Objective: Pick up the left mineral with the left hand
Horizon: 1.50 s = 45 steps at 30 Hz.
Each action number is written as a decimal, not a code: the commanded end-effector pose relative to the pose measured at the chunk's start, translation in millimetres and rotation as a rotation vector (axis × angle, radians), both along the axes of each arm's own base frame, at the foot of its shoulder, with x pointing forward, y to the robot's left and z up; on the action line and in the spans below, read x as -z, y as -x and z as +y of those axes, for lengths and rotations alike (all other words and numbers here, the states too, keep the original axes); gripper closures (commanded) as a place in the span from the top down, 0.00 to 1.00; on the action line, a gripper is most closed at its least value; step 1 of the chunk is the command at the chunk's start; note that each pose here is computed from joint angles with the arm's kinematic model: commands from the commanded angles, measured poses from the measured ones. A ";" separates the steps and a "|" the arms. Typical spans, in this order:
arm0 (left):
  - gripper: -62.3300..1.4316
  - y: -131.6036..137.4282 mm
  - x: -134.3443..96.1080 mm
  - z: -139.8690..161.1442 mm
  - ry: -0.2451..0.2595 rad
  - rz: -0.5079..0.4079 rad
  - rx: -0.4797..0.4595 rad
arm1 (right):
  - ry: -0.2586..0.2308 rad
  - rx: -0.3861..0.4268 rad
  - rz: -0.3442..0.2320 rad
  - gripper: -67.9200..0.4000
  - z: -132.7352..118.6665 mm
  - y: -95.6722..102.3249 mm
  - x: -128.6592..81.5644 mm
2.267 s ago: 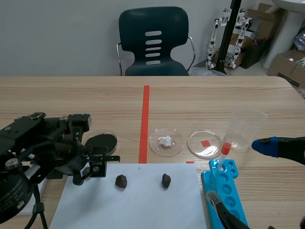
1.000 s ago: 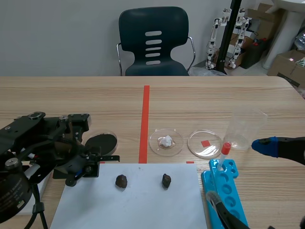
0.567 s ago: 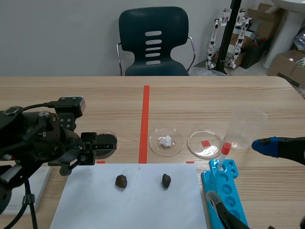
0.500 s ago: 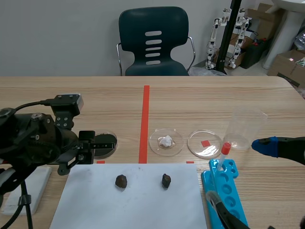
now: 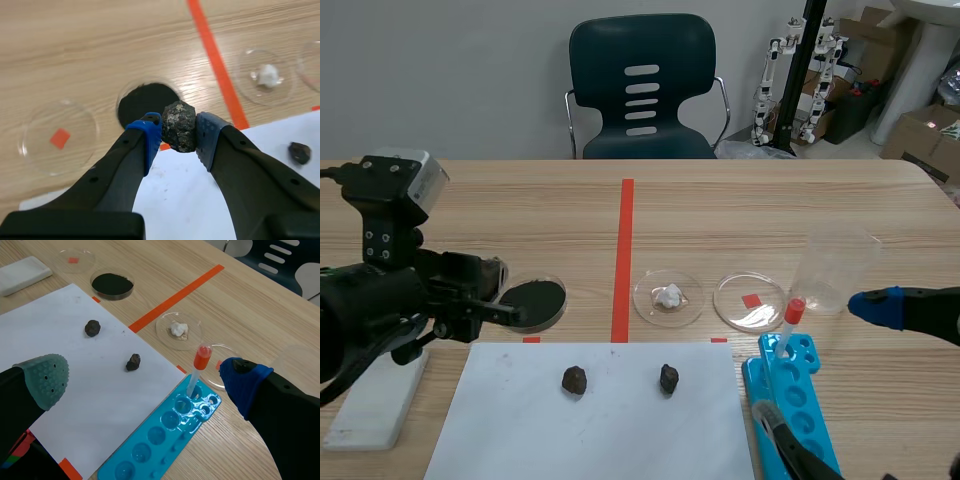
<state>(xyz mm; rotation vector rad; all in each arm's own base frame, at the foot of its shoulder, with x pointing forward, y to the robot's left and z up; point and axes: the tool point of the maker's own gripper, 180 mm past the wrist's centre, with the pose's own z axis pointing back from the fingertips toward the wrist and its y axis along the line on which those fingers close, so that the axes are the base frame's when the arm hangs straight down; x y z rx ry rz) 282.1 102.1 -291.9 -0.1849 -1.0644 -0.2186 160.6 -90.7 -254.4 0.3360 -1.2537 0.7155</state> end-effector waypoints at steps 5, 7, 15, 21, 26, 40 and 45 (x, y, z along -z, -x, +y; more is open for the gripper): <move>0.16 25.1 -34.1 -21.0 0.039 -0.157 0.162 | -0.010 0.006 -0.021 0.94 -0.6 -3.7 -5.2; 0.16 37.5 -43.7 -28.2 0.061 -0.199 0.220 | -0.010 0.006 -0.021 0.94 -0.6 -3.7 -5.2; 0.16 86.4 -70.5 -49.3 0.097 -0.320 0.417 | -0.010 0.005 -0.021 0.94 -0.6 -3.7 -5.2; 0.16 100.9 -70.2 -48.7 0.052 -0.335 0.451 | -0.010 0.005 -0.021 0.94 -0.6 -3.7 -5.2; 0.16 106.1 -64.7 -41.1 0.023 -0.314 0.444 | -0.010 0.005 -0.021 0.94 -0.6 -3.7 -5.2; 0.16 104.9 -63.7 -36.5 0.008 -0.310 0.436 | -0.010 0.005 -0.021 0.94 -0.6 -3.7 -5.2; 0.16 104.9 -63.7 -36.6 0.008 -0.310 0.436 | -0.010 0.005 -0.021 0.94 -0.6 -3.7 -5.2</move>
